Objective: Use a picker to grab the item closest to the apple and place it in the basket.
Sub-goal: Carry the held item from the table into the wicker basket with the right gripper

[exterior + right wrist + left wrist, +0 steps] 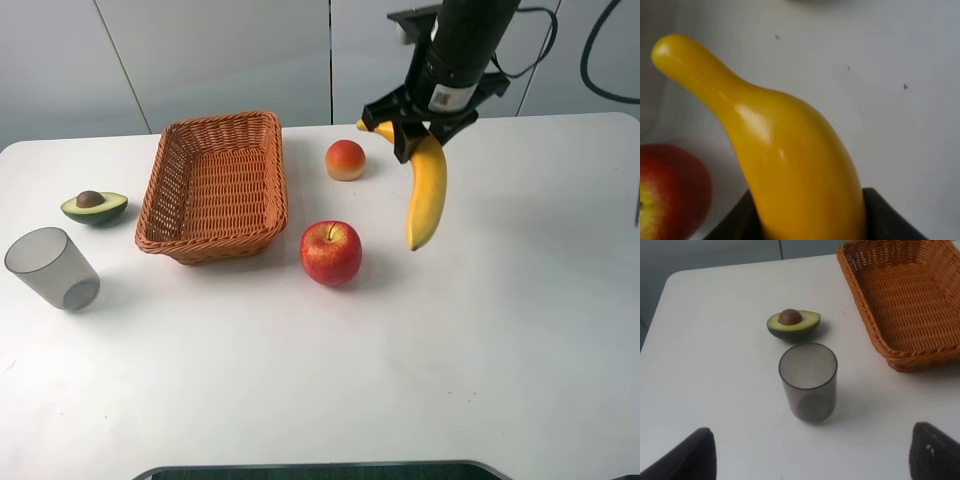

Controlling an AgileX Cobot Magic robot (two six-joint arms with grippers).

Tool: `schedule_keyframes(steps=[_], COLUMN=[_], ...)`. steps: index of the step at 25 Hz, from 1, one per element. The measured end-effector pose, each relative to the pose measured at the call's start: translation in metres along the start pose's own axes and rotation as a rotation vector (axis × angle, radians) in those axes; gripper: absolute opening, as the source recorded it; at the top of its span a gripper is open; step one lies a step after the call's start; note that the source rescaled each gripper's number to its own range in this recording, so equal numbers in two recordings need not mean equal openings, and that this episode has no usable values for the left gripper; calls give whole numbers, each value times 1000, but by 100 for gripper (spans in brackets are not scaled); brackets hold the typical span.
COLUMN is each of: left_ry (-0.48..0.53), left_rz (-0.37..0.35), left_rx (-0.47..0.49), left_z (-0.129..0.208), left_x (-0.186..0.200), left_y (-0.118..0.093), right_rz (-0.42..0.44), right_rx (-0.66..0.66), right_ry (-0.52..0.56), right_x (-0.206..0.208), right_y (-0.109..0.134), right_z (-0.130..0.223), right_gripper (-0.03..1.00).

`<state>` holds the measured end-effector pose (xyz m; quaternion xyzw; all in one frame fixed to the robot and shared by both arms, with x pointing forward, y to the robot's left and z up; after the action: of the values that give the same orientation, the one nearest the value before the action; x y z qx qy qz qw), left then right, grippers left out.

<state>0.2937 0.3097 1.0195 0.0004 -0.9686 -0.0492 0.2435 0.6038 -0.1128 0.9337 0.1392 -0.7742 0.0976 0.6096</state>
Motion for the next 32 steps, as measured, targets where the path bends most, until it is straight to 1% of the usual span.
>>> schedule_keyframes(steps=[4,8,12,17,23,27,32], left_ry=[0,0,0,0,0,0,0], left_rz=[0,0,0,0,0,0,0], left_rx=[0,0,0,0,0,0,0], left_z=[0,0,0,0,0,0,0], left_x=[0,0,0,0,0,0,0], left_y=[0,0,0,0,0,0,0], right_rz=[-30,-62,-91,-139,-199,-207,-230], right_rx=[43,79,108,124,133,154,172], right_ry=[-92,-157,-195,-255,-405,-499,-567], right_x=[25,29,19,3,-2,-7,-17], right_y=[29,61,92,123,149,159,174], right_z=[-26,-52,-75,-98,-123,-135,-141], right_gripper=[0,0,0,0,0,0,0])
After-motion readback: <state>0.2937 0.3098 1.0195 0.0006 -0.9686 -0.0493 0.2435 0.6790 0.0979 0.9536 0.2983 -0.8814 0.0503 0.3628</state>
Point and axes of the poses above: a point on each arm's last joint axis where the gripper is mounted, x pointing back along that axis away from the gripper, y along the wrist's bending axis when the last joint is at zero, z = x × y, the point moved 7 cm from there along -x, pointing out along that axis toward the gripper, and after that the axes turned 3 degrees about -x, right-handed, at the moved point
